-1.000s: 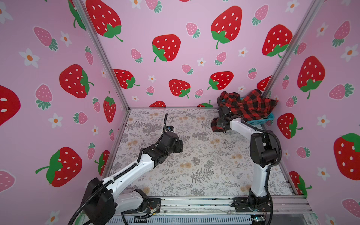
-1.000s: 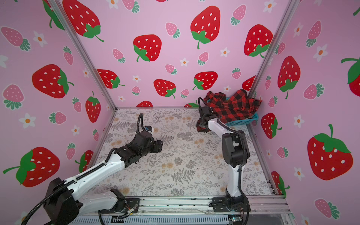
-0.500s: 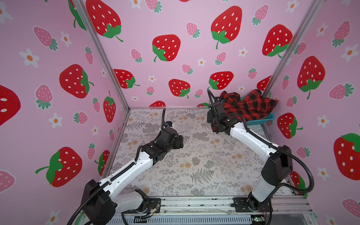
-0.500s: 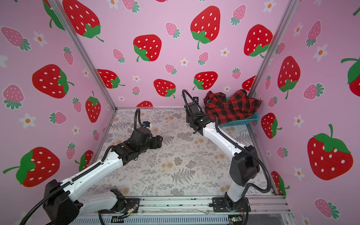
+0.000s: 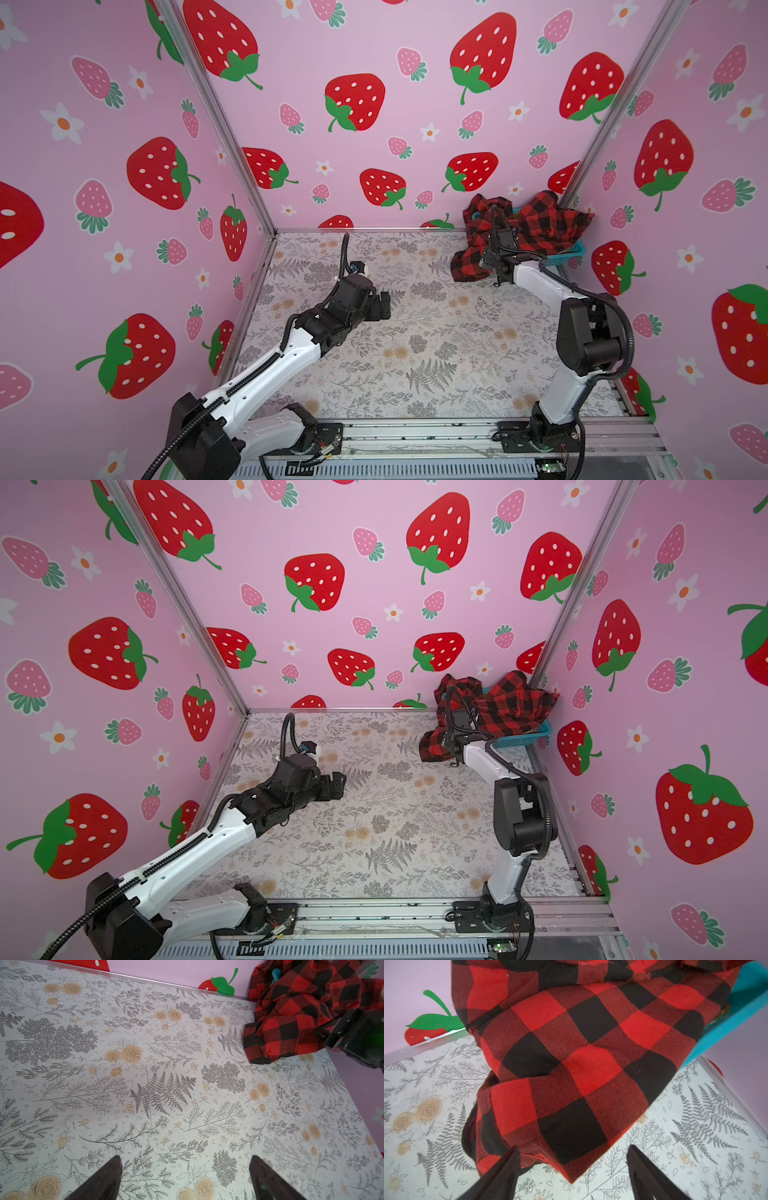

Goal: Fold and stack the long sleeve shirts
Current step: 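Grasp the red plaid shirt with the right gripper while the left arm waits, then lift the plaid shirt off the basket with the right gripper toward table center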

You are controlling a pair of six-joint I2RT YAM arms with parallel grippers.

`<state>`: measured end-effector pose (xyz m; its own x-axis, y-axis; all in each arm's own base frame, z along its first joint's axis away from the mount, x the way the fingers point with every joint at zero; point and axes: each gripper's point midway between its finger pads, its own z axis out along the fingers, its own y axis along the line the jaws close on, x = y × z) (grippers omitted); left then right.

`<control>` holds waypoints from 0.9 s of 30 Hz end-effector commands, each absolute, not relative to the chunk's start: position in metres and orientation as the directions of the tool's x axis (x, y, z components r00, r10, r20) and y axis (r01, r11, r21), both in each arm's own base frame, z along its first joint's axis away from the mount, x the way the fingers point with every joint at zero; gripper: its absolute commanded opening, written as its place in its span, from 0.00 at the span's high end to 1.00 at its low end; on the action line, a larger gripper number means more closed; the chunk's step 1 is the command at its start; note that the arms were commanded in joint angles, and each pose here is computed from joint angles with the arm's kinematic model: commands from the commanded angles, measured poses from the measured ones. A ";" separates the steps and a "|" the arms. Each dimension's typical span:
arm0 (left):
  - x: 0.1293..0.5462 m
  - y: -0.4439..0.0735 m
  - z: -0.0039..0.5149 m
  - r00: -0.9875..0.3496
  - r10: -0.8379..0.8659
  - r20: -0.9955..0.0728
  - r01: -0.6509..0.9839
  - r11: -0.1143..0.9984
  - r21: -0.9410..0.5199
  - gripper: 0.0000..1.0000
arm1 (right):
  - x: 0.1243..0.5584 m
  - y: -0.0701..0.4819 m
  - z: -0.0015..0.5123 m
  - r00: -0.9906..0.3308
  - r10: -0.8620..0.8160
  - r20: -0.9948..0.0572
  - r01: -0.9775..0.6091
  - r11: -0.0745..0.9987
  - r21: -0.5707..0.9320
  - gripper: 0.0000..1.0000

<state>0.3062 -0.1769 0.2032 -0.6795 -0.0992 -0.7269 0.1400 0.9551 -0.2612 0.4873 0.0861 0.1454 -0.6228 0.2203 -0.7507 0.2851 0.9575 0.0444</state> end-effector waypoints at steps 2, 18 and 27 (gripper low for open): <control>0.307 -0.178 0.193 -0.708 -0.097 -0.700 0.128 0.957 -0.261 0.06 | 0.501 0.105 0.138 -0.625 0.257 -0.737 0.217 0.964 0.153 0.26; 0.315 -0.175 0.204 -0.700 -0.073 -0.711 0.120 0.969 -0.217 0.10 | 0.501 0.095 0.115 -0.655 0.308 -0.690 0.272 0.948 0.165 0.34; 0.313 -0.175 0.194 -0.717 -0.071 -0.694 0.115 0.969 -0.219 0.08 | 0.468 0.096 0.121 -0.684 0.282 -0.673 0.210 0.959 0.188 0.25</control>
<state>0.3092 -0.1774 0.1866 -0.7245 -0.0595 -0.6867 0.1304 0.9664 -0.2214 0.4886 0.0976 0.1377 -0.6169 0.2925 -0.7306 0.2166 0.9556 0.1997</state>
